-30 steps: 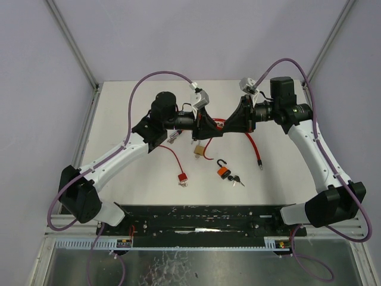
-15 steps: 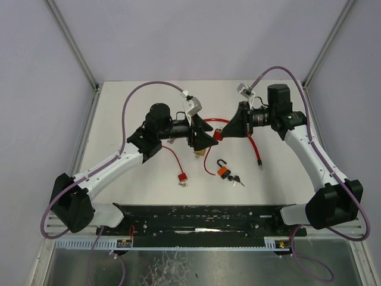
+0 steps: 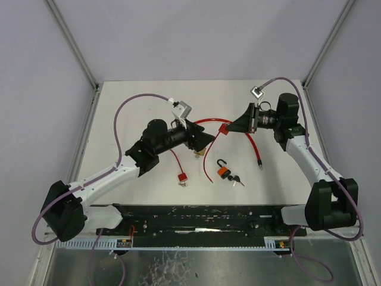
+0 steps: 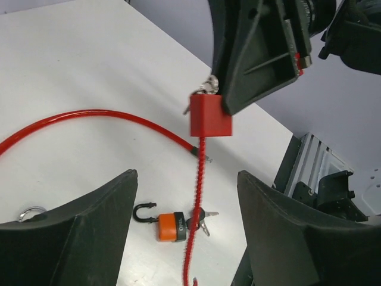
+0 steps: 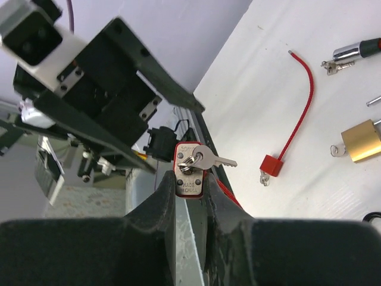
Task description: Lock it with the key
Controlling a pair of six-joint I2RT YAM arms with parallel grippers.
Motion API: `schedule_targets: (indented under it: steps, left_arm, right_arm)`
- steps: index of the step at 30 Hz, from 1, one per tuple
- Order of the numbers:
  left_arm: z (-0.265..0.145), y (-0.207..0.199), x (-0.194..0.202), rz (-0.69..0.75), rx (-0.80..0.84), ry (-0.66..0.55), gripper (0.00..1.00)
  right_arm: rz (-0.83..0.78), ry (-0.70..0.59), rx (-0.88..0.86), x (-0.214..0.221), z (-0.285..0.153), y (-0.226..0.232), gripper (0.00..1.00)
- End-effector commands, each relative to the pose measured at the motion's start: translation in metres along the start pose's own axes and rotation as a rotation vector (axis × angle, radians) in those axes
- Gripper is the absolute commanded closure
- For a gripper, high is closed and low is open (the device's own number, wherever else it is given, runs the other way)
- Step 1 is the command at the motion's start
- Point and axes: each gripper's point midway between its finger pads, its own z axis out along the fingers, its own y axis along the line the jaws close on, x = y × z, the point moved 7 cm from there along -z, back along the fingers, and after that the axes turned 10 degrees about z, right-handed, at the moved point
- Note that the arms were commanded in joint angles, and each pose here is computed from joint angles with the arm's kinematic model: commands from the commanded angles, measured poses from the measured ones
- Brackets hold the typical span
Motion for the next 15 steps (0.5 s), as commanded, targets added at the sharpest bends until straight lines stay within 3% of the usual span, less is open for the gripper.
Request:
schedule_targets:
  steps: [1,15]
  left_arm:
    - [0.018,-0.004,-0.011,0.010,-0.103,-0.103,0.36]
    - [0.055,-0.002,0.008,-0.004,-0.137,0.022,0.64]
  right_arm:
    - [0.089,-0.067,-0.020,-0.013,0.001,0.006,1.00]
    - [0.151,-0.081,0.033,-0.013,0.002,-0.007,1.00]
